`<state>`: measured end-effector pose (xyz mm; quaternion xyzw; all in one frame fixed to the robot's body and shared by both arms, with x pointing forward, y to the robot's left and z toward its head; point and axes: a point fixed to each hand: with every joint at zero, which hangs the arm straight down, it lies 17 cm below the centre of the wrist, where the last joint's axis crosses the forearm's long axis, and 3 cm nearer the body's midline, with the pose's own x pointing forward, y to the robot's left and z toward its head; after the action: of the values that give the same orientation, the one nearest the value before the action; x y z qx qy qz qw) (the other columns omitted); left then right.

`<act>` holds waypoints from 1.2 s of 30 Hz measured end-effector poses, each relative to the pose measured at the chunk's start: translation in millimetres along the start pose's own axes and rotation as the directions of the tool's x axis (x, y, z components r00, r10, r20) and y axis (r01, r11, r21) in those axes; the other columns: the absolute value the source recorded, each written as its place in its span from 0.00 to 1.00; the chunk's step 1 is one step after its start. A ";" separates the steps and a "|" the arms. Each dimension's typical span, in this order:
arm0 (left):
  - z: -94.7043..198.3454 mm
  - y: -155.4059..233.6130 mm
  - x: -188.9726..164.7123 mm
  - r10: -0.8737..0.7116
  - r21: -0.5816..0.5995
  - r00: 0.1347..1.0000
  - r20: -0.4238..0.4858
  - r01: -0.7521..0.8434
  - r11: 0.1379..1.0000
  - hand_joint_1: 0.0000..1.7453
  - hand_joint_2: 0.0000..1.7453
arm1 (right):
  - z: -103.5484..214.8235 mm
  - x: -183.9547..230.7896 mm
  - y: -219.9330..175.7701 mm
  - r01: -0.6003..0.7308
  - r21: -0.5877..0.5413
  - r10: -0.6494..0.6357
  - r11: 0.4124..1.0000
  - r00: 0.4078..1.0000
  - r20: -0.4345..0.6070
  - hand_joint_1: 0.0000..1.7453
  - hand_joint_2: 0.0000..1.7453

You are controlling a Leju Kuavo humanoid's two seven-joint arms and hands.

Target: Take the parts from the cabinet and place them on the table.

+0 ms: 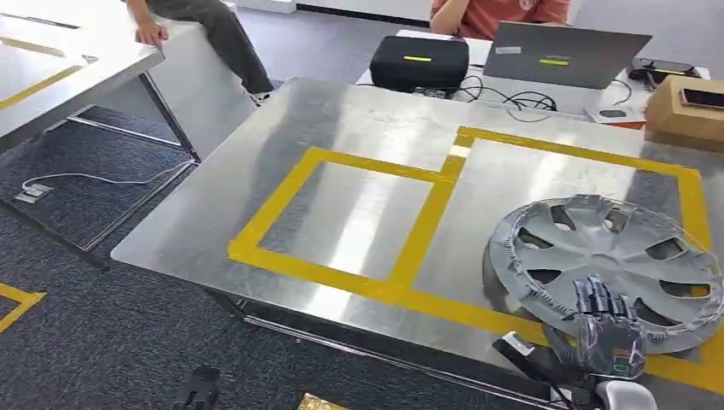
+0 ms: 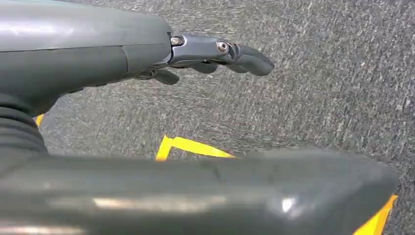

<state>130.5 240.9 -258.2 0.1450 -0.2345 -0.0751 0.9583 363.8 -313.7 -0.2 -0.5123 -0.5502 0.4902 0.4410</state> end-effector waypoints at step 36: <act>0.6 1.4 -3.4 0.024 0.011 1.000 -0.012 -0.024 1.000 0.00 0.00 | -5.4 -23.1 -93.2 -0.180 -0.207 0.187 0.962 0.982 0.016 0.00 0.00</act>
<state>127.3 242.8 -258.6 0.1480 -0.2308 -0.0615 0.9597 358.9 -335.7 93.2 -0.5951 -0.5555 0.4786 0.3289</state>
